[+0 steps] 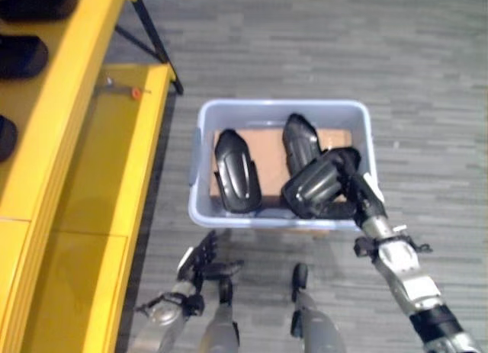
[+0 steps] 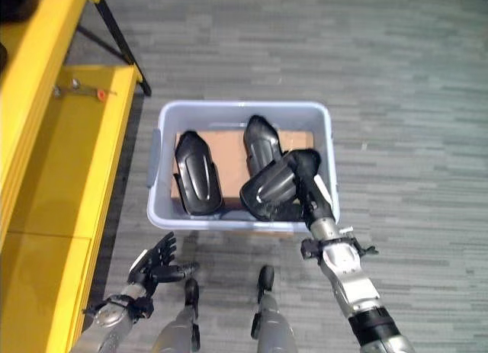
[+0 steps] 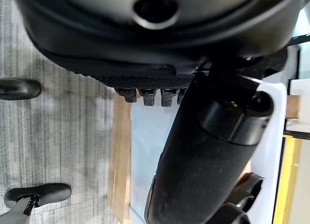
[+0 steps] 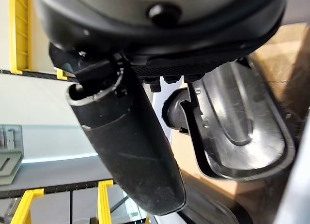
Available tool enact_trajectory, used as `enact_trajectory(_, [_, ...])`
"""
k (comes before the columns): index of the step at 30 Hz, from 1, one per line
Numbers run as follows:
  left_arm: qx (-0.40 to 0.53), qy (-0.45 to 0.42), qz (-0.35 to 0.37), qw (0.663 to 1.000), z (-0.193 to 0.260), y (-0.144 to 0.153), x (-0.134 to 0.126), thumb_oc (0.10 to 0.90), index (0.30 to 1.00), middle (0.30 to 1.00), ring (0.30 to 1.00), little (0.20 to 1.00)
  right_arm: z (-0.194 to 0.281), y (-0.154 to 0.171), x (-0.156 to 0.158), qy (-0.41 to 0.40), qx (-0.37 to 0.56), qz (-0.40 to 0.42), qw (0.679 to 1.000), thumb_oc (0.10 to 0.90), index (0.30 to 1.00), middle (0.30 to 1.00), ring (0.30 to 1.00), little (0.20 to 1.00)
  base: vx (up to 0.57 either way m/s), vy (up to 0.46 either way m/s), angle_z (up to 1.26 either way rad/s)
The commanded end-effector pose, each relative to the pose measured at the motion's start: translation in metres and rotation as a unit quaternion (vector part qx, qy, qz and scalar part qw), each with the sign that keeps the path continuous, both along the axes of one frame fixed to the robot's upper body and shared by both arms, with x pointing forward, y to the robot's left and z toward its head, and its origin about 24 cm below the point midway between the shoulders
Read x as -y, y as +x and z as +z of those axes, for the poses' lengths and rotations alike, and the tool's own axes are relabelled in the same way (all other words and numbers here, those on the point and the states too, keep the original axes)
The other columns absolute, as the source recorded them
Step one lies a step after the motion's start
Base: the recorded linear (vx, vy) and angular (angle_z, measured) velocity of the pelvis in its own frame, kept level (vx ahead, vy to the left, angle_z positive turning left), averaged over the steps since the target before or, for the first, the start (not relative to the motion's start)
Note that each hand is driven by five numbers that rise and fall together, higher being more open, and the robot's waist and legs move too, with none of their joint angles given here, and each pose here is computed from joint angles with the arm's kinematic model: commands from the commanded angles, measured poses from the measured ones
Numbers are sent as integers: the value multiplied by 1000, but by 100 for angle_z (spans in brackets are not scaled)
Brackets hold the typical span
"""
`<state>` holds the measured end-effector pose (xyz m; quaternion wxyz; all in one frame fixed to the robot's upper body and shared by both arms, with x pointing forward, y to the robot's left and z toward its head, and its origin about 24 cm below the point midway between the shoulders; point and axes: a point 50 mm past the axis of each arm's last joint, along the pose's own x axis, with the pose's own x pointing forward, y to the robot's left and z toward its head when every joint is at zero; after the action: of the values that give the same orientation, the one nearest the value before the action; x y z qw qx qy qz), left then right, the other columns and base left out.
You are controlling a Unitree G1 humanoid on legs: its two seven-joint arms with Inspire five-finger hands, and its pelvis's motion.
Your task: Move parts from the plastic box to the shelf.
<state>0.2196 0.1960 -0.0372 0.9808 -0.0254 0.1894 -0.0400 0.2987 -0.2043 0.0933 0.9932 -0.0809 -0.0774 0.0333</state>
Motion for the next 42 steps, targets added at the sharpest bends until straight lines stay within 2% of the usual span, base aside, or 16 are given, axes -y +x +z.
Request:
enact_trajectory(1, [94,19,-20,995,35,20,-3,900,1000,1000,1000,1000,58,3,2,36,149,-13,988,900,1000,1000,1000,1000,-37,-22,2])
enact_trajectory(15, [115,10,-3,993,46,30,3,900,1000,1000,1000,1000,67,27,-11,130,150,-57,978,900,1000,1000,1000,1000,0,3,8])
enact_trajectory(29, [135,10,3,991,54,37,9,900,1000,1000,1000,1000,49,15,-20,90,131,-57,986,900,1000,1000,1000,1000,0,18,3])
enact_trajectory(36, [134,13,6,991,54,35,7,900,1000,1000,1000,1000,37,2,-14,75,120,-70,987,900,1000,1000,1000,1000,0,0,0])
enact_trajectory(42, [139,16,11,990,55,35,4,900,1000,1000,1000,1000,44,-9,-3,50,150,-95,983,900,1000,1000,1000,1000,0,0,0])
